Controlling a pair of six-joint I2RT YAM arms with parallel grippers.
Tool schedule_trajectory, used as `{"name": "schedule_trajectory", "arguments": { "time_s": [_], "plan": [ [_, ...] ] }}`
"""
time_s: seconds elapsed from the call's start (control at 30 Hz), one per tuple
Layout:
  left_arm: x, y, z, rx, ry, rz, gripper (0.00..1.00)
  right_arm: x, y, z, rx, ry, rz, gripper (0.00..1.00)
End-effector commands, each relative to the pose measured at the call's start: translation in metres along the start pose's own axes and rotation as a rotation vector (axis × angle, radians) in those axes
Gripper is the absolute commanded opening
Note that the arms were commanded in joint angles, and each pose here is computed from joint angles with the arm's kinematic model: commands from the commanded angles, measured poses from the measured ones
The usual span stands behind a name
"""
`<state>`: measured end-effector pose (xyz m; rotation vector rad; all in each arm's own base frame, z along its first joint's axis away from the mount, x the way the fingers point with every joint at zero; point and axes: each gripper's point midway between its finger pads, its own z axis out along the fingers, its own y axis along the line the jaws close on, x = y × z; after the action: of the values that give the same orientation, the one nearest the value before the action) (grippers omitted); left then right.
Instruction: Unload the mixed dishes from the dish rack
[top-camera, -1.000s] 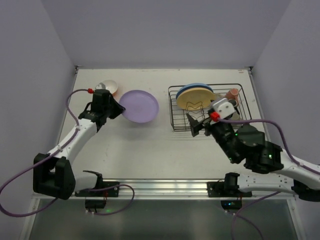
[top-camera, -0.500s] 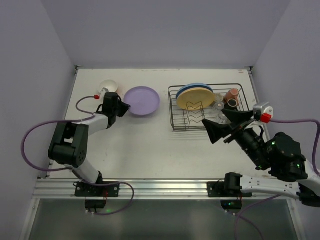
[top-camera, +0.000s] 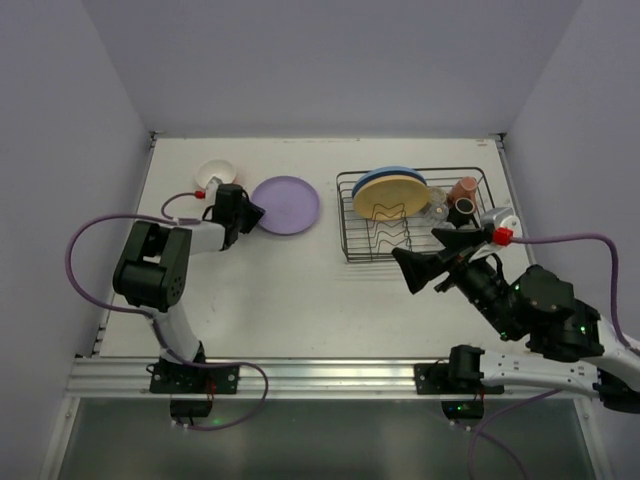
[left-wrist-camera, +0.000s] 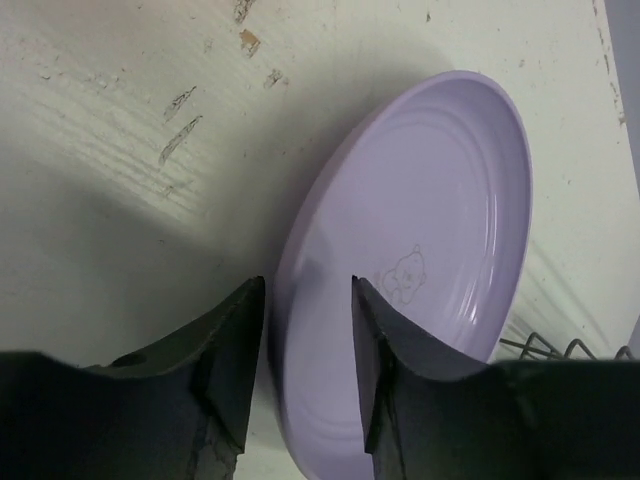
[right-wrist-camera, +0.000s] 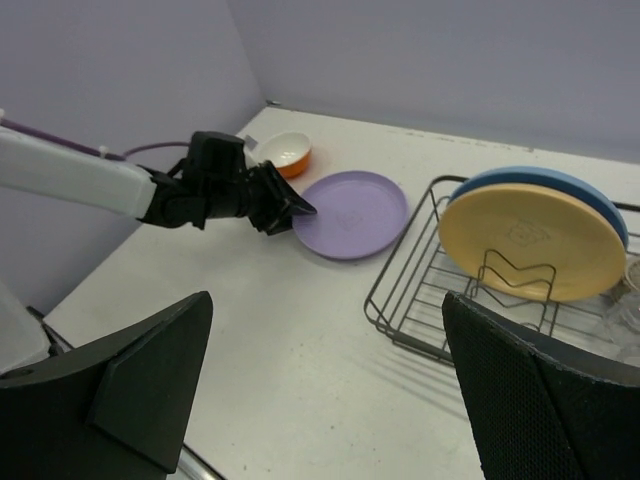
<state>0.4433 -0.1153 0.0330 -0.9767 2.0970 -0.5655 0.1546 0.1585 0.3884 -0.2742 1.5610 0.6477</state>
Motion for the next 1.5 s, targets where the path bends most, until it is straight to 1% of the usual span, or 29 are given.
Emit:
{"name": "schedule_trajectory", "arguments": {
  "time_s": [0.0,0.03,0.07,0.17,0.33,0.4,0.47,0.5,0.53,0.57,0.6,0.63,0.67,0.73,0.77,0.87,0.9,0.93,0.97,1.0,1.03,1.07,1.13,1.2,1.23,1.27,1.3,1.33,1.47],
  "plan": [
    [-0.023,-0.014,0.005,0.017,-0.072,-0.014,0.46,0.005,-0.014,0.008,0.146,0.03,0.03,0.99],
    [-0.024,-0.015,0.004,0.019,-0.075,-0.013,0.53,0.012,-0.018,0.009,0.179,0.06,0.0,0.99],
    [-0.024,-0.014,0.002,0.016,-0.076,-0.009,0.67,0.013,-0.016,0.014,0.206,0.072,-0.007,0.99],
    [-0.025,-0.008,-0.006,-0.01,-0.082,-0.007,0.81,0.013,-0.016,0.023,0.239,0.081,-0.003,0.99],
    [-0.021,0.01,-0.026,-0.064,-0.081,-0.006,0.89,0.024,-0.023,0.057,0.234,0.156,0.094,0.99],
    [-0.026,0.009,-0.04,-0.073,-0.092,0.012,1.0,0.023,-0.03,0.073,0.249,0.148,0.163,0.99],
    [-0.036,-0.001,-0.058,-0.054,-0.119,0.037,1.0,0.021,-0.023,0.084,0.185,0.17,0.227,0.99],
    [-0.034,0.004,-0.066,-0.079,-0.11,0.053,1.0,0.023,-0.04,0.096,0.23,0.175,0.273,0.99],
    [-0.036,0.0,-0.074,-0.087,-0.12,0.073,1.0,0.02,-0.032,0.104,0.159,0.181,0.311,0.99],
    [-0.043,-0.01,-0.089,-0.065,-0.14,0.088,1.0,0.018,-0.036,0.11,0.161,0.173,0.343,0.99],
    [-0.04,-0.005,-0.099,-0.099,-0.126,0.13,1.0,0.017,-0.041,0.116,0.18,0.163,0.413,0.99],
    [-0.043,-0.01,-0.11,-0.103,-0.148,0.156,1.0,0.014,-0.057,0.126,0.219,0.137,0.455,0.99],
    [-0.051,-0.025,-0.13,-0.064,-0.181,0.167,1.0,0.014,-0.064,0.131,0.246,0.124,0.492,0.99],
    [-0.05,-0.025,-0.155,-0.068,-0.194,0.226,1.0,0.015,-0.079,0.142,0.315,0.09,0.596,0.99],
    [-0.057,-0.036,-0.178,-0.01,-0.229,0.224,1.0,0.015,-0.083,0.146,0.339,0.075,0.63,0.99],
    [-0.061,-0.043,-0.218,0.059,-0.248,0.336,1.0,0.023,-0.106,0.158,0.464,0.021,0.789,0.99],
    [-0.064,-0.044,-0.231,0.056,-0.242,0.37,1.0,0.024,-0.119,0.16,0.51,-0.014,0.892,0.99],
    [-0.066,-0.049,-0.245,0.081,-0.24,0.405,1.0,0.04,-0.129,0.16,0.558,-0.011,0.957,0.99],
    [-0.069,-0.05,-0.253,0.089,-0.24,0.495,1.0,0.048,-0.138,0.158,0.601,-0.032,1.025,0.96],
    [-0.071,-0.054,-0.265,0.102,-0.232,0.54,1.0,0.05,-0.151,0.157,0.65,-0.097,1.147,0.95],
    [-0.067,-0.057,-0.273,0.139,-0.211,0.59,1.0,0.068,-0.159,0.153,0.698,-0.104,1.193,0.93],
    [-0.066,-0.056,-0.277,0.149,-0.205,0.677,1.0,0.071,-0.164,0.152,0.719,-0.128,1.224,0.92],
    [-0.061,-0.045,-0.28,0.153,-0.194,0.743,1.0,0.079,-0.174,0.152,0.774,-0.176,1.285,0.91],
    [-0.064,-0.034,-0.279,0.126,-0.233,0.733,1.0,0.086,-0.183,0.157,0.798,-0.193,1.308,0.86],
    [-0.056,-0.023,-0.276,0.134,-0.228,0.729,1.0,0.085,-0.184,0.161,0.783,-0.202,1.318,0.82],
    [-0.054,-0.026,-0.274,0.172,-0.246,0.721,1.0,0.091,-0.19,0.166,0.792,-0.199,1.32,0.81],
    [-0.047,-0.024,-0.273,0.195,-0.227,0.727,1.0,0.084,-0.19,0.174,0.754,-0.218,1.318,0.8],
    [-0.05,-0.03,-0.279,0.212,-0.235,0.73,1.0,0.086,-0.191,0.179,0.737,-0.208,1.318,0.75],
    [-0.05,-0.028,-0.28,0.219,-0.253,0.73,1.0,0.092,-0.199,0.195,0.712,-0.204,1.317,0.72]
  ]
}}
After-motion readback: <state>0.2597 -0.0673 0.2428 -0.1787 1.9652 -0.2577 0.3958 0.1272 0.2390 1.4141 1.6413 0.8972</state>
